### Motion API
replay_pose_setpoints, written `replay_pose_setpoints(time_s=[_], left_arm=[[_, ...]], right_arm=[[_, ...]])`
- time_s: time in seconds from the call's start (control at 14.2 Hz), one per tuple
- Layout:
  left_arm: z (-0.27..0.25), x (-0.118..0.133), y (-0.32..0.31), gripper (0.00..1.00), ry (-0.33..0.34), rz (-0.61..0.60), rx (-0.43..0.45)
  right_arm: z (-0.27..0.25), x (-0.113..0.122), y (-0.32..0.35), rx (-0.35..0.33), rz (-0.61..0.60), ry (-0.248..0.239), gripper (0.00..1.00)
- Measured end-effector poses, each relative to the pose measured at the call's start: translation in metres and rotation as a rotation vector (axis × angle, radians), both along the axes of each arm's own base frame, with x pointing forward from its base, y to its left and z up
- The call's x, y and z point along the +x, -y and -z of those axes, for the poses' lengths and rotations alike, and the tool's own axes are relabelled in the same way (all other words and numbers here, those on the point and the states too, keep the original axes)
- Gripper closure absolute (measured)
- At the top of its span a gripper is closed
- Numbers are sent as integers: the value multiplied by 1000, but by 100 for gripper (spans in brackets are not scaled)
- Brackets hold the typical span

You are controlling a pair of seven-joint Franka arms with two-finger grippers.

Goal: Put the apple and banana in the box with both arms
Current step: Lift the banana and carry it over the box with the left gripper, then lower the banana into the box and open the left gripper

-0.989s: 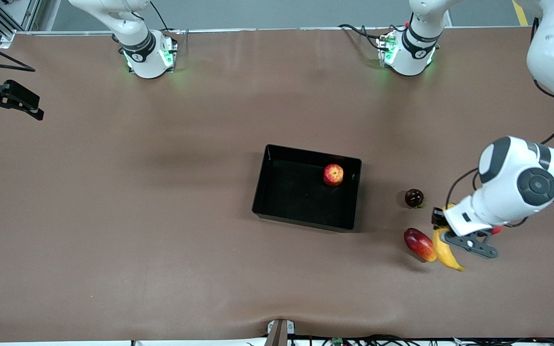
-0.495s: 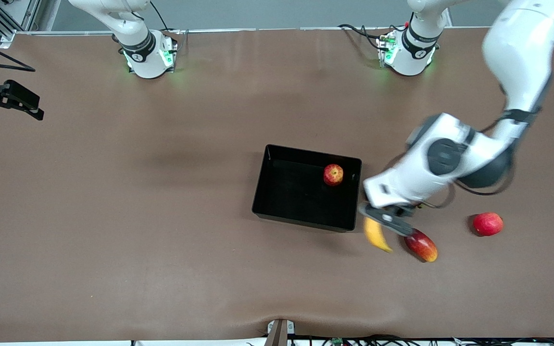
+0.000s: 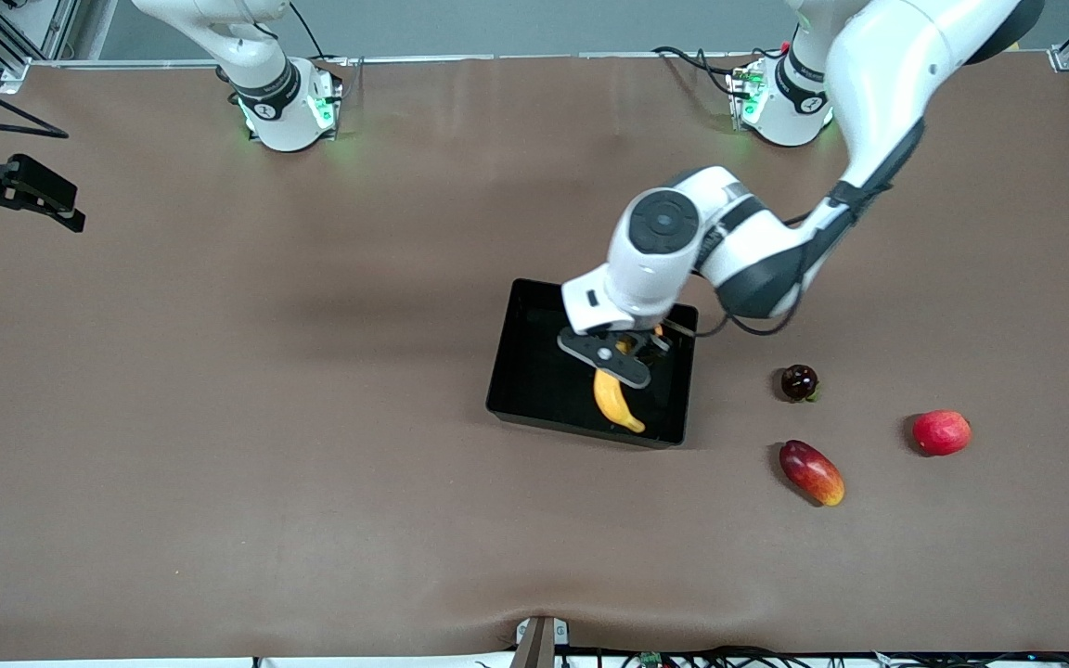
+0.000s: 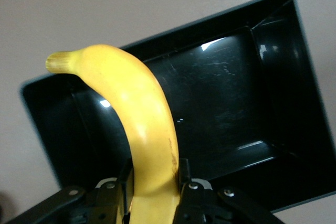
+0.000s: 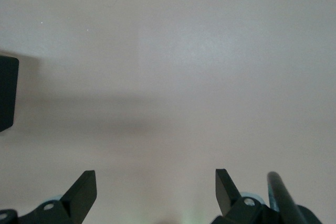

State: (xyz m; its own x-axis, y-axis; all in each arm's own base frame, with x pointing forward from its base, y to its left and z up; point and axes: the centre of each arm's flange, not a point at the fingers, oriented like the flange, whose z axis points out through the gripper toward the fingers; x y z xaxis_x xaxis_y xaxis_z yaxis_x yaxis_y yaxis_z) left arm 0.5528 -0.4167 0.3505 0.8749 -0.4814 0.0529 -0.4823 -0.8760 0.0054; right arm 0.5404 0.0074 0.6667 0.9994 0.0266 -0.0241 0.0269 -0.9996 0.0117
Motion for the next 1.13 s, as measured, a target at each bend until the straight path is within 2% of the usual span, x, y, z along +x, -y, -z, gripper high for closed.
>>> replay_pose_setpoints(time_s=[0.28, 0.49, 0.92, 1.13], left_arm=[[22, -25, 20, 64, -7, -43, 23], [40, -42, 32, 64, 19, -63, 2], [68, -52, 46, 64, 31, -38, -34], [97, -59, 57, 64, 54, -30, -12]], right_arm=[[0, 0, 0, 0, 0, 0, 0], [0, 0, 0, 0, 0, 0, 0], [0, 0, 0, 0, 0, 0, 0], [0, 0, 0, 0, 0, -2, 0]])
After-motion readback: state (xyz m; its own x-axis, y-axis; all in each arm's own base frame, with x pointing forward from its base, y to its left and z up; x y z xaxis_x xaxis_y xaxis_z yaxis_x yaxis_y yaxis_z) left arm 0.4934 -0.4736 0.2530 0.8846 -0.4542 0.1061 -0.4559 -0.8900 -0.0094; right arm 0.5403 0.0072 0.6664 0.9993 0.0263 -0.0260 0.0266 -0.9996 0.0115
